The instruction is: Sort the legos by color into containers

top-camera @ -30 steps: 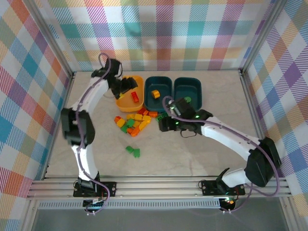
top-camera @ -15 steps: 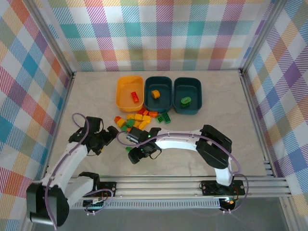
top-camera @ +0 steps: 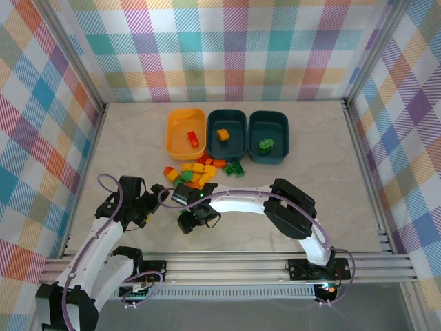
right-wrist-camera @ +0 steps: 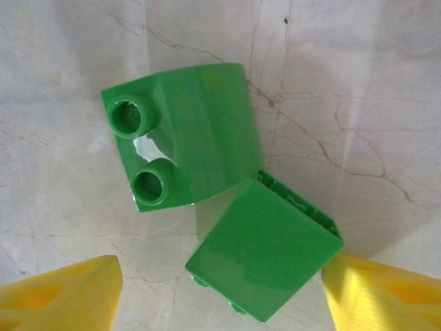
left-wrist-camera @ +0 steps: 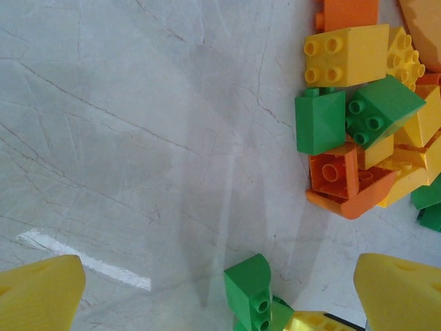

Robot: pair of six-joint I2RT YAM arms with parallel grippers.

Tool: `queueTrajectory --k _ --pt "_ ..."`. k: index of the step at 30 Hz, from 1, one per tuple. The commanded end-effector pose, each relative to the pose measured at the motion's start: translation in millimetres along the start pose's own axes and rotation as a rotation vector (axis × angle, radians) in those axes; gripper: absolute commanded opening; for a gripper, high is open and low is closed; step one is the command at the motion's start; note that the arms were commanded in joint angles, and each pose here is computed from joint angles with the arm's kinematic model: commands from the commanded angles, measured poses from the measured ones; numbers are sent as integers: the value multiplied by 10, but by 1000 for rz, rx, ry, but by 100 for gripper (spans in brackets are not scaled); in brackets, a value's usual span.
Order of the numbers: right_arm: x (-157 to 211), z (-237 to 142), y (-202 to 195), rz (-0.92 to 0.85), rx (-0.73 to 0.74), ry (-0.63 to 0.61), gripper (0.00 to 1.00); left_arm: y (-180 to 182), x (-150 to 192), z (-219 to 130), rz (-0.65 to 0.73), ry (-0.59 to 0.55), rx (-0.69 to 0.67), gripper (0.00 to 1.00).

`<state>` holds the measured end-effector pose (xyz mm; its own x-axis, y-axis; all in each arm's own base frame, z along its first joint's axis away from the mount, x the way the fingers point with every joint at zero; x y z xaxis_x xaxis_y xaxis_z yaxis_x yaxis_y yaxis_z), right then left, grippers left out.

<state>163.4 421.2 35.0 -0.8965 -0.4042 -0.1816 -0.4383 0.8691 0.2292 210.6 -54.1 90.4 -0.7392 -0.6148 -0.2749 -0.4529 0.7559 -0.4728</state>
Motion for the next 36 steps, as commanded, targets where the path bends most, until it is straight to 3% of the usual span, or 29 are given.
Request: queueTrajectory --k 1,6,11,23,30,36 --pt "-73 46 -132 35 66 -23 70 -3 -10 -28 -11 -3 7 100" --pt "-67 13 -280 29 116 -44 51 3 -7 -26 -13 -7 9 100" --pt "-71 -103 -419 46 122 -77 41 -8 0 24 -18 4 16 100" --pt "-569 -748 -818 128 99 -249 33 -121 60 123 2 73 47 100" --pt "-1222 -1305 -1678 285 102 -384 33 -123 196 153 29 105 57 100" --pt "-1616 -1470 -2633 463 135 -410 33 -53 385 176 33 134 62 100"
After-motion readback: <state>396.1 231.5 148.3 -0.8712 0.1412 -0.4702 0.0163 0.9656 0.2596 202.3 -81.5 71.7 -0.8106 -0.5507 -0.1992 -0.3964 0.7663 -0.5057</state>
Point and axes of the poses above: each hand's point on the last joint's axis, 136 mm out from that joint toward the fingers, its own z axis out along the fingers, its own y axis along the line the jaws close on, x = y × z, the point moved 1 cm from there along -z, back along the fingers, and after that the axes turned 11 degrees about z, right-handed, at the moved point
